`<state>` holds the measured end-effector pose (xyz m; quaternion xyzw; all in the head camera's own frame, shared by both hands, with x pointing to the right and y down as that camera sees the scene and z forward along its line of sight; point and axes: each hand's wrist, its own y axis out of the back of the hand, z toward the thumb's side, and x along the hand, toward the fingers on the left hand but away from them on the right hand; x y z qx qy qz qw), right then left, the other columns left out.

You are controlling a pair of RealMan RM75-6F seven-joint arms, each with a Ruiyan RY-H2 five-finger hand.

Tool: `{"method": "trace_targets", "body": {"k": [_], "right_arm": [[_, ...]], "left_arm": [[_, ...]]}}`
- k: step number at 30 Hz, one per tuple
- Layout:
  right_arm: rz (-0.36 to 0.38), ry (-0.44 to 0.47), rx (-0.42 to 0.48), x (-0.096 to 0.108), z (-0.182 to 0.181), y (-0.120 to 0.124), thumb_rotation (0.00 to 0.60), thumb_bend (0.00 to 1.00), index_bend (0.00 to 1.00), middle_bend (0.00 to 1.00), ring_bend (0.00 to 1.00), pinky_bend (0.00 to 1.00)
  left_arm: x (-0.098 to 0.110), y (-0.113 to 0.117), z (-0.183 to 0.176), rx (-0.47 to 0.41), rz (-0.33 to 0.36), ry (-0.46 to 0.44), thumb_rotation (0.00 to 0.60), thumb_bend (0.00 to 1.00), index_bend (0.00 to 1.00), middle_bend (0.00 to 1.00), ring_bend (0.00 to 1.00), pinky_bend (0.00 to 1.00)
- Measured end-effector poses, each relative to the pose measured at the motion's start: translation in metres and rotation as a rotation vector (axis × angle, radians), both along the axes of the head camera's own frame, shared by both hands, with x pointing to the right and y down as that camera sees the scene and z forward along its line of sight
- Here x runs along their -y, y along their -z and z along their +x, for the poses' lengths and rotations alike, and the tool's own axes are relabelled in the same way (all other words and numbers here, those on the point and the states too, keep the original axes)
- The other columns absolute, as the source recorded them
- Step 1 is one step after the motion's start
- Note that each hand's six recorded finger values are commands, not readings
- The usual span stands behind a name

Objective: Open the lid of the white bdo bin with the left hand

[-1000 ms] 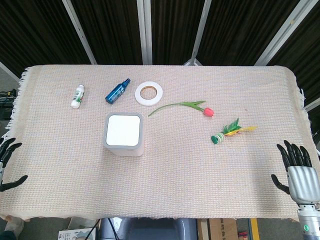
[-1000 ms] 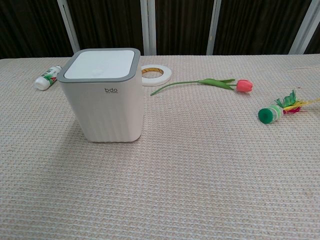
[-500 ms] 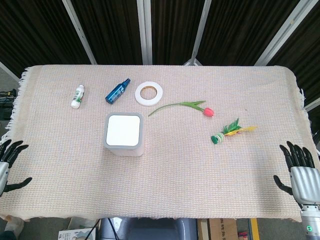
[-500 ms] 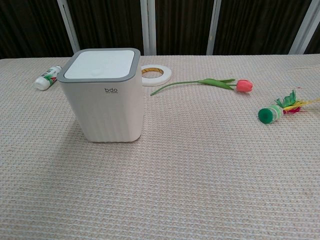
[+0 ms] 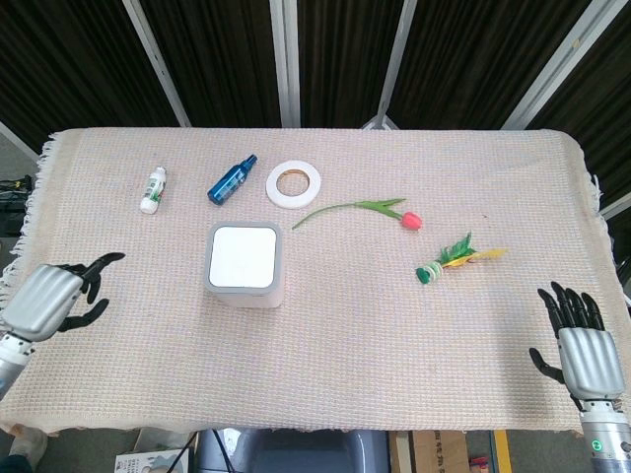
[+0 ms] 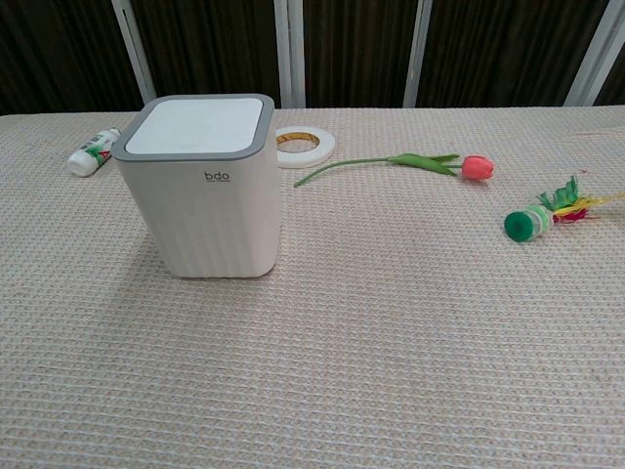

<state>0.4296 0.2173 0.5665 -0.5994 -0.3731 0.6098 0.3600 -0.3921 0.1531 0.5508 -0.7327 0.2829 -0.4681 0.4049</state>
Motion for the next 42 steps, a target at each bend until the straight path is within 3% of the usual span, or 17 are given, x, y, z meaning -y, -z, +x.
{"method": "trace_targets", "body": {"k": [6, 10, 16, 22, 36, 42], "right_arm": [[-0.022, -0.004, -0.010, -0.001, 0.000, -0.005, 0.600, 0.27, 0.10, 0.02, 0.01, 0.00], [-0.036, -0.009, -0.015, -0.001, 0.001, -0.008, 0.600, 0.27, 0.10, 0.02, 0.01, 0.00], [-0.047, -0.011, -0.017, -0.002, 0.001, -0.009, 0.600, 0.27, 0.10, 0.02, 0.01, 0.00], [-0.049, -0.016, -0.020, -0.001, 0.002, -0.010, 0.600, 0.27, 0.10, 0.02, 0.01, 0.00], [-0.066, -0.015, -0.036, 0.001, 0.005, -0.017, 0.600, 0.27, 0.10, 0.02, 0.01, 0.00], [-0.073, -0.014, -0.044, 0.001, 0.005, -0.020, 0.600, 0.27, 0.10, 0.02, 0.01, 0.00]], "left_arm": [[0.013, 0.020, 0.048, -0.116, 0.065, -0.086, 0.600, 0.75, 0.21, 0.86, 0.74, 0.77], [0.010, 0.021, 0.065, -0.124, 0.040, -0.133, 0.600, 0.77, 0.21, 0.86, 0.75, 0.77], [-0.001, 0.009, 0.092, -0.024, -0.082, -0.235, 0.600, 0.79, 0.21, 0.87, 0.76, 0.77], [-0.006, 0.006, 0.113, 0.043, -0.134, -0.265, 0.600, 0.79, 0.21, 0.87, 0.76, 0.77], [0.004, -0.001, 0.147, 0.139, -0.104, -0.268, 0.600, 0.79, 0.21, 0.87, 0.76, 0.77], [0.007, -0.004, 0.164, 0.129, -0.120, -0.257, 0.600, 0.79, 0.21, 0.87, 0.76, 0.77]]}}
